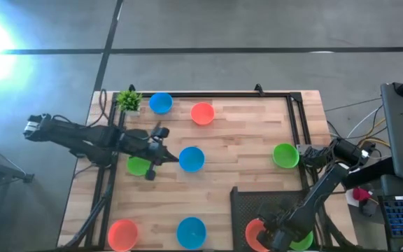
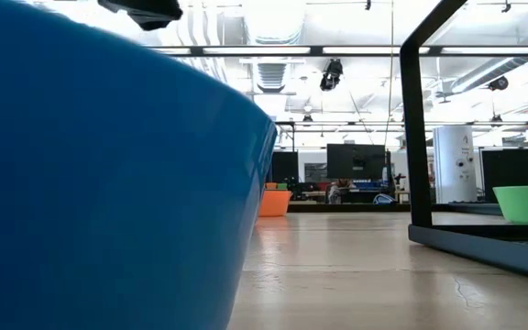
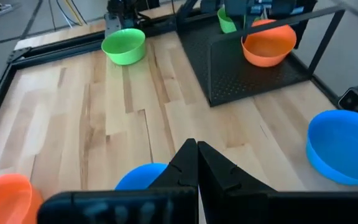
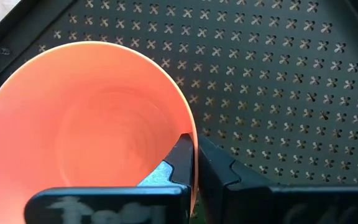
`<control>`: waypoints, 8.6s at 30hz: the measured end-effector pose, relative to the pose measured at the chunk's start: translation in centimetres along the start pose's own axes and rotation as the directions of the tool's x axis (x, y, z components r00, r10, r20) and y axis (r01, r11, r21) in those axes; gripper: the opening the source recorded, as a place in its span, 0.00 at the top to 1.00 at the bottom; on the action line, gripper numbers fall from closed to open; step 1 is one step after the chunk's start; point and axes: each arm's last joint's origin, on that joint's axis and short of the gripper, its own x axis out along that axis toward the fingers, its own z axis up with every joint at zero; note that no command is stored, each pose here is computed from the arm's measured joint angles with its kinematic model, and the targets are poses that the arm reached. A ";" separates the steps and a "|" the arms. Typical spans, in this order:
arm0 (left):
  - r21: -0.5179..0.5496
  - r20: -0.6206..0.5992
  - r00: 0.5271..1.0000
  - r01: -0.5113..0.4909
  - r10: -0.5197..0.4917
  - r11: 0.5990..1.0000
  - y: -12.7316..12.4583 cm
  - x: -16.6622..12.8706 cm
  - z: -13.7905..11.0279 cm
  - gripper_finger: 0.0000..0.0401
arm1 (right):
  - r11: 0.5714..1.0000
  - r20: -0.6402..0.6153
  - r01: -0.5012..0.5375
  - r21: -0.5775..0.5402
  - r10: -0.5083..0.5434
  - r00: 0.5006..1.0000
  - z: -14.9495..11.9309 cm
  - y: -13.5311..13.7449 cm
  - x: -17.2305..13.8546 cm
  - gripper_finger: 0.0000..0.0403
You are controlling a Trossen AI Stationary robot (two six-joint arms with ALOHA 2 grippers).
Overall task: Pick & Place Mini bowls
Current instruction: Put the top right orange bowl on the shelf, then put the middle blue bowl on the shelf
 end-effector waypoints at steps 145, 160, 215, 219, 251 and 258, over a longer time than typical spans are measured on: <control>-0.168 -0.650 0.755 -0.254 0.087 0.952 0.6 10.4 -10.3 1.00 | 0.993 0.638 0.026 -0.117 0.055 0.768 9.7 -10.5 -14.7 0.86; -0.174 -0.579 0.808 -0.254 0.110 0.951 1.4 12.8 -10.3 1.00 | 0.993 0.638 0.025 -0.117 0.056 0.768 9.7 -10.5 -14.7 0.86; -0.002 -0.353 0.921 -0.177 0.165 0.984 2.7 15.4 -1.4 1.00 | 0.999 0.643 -0.026 -0.047 0.050 0.765 10.0 -10.4 -14.7 0.86; 0.016 -0.310 0.933 -0.189 0.185 0.982 2.2 13.0 0.2 1.00 | 0.999 0.614 -0.048 0.002 0.036 0.789 10.7 -10.6 -14.5 0.86; 0.029 -0.066 0.986 -0.149 0.150 0.988 0.1 -0.8 5.0 1.00 | 0.982 0.425 -0.013 0.190 -0.070 0.903 19.0 -11.1 -10.4 0.76; 0.032 -0.060 0.988 -0.141 0.143 0.989 -0.1 -1.1 5.0 1.00 | 0.975 0.340 0.039 0.219 -0.114 0.933 21.0 -11.5 -8.5 0.67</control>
